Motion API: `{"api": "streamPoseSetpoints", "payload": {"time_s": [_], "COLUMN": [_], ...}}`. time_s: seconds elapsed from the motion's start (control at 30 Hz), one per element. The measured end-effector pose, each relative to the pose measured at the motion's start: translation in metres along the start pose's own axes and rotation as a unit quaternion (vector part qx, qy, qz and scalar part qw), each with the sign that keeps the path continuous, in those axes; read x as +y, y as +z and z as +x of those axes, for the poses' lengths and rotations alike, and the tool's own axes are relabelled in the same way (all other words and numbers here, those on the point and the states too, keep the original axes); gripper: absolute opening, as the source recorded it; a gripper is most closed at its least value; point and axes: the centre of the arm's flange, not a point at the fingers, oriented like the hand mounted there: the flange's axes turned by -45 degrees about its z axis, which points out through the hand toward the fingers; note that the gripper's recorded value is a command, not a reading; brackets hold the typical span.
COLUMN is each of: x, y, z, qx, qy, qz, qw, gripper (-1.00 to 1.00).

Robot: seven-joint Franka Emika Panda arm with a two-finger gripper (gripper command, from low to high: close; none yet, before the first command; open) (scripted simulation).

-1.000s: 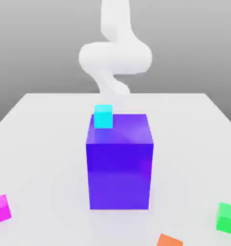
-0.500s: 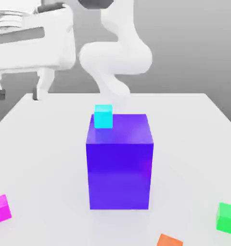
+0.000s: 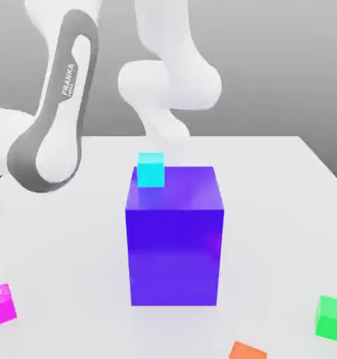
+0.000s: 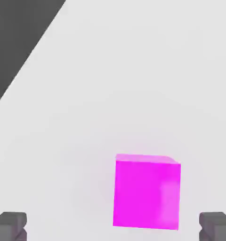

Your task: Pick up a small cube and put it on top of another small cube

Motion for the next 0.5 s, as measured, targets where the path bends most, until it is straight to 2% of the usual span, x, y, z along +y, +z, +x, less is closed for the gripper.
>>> {"api": "streamPoseSetpoints", "payload": {"time_s": [0.07, 0.1, 0.33, 0.5], "x": [0.002, 0.003, 0.003, -0.006], "y": [0.028, 0.039, 0.040, -0.014], "z": [0.000, -0.001, -0.001, -0.004], "qx": [-0.001, -0.002, -0.002, -0.003], "qy": [0.002, 0.003, 0.003, -0.007], "qz": [-0.001, -0.002, -0.002, -0.001], "qw": [1.000, 1.000, 1.000, 1.000], "gripper": [0.00, -1.00, -1.00, -1.00]}}
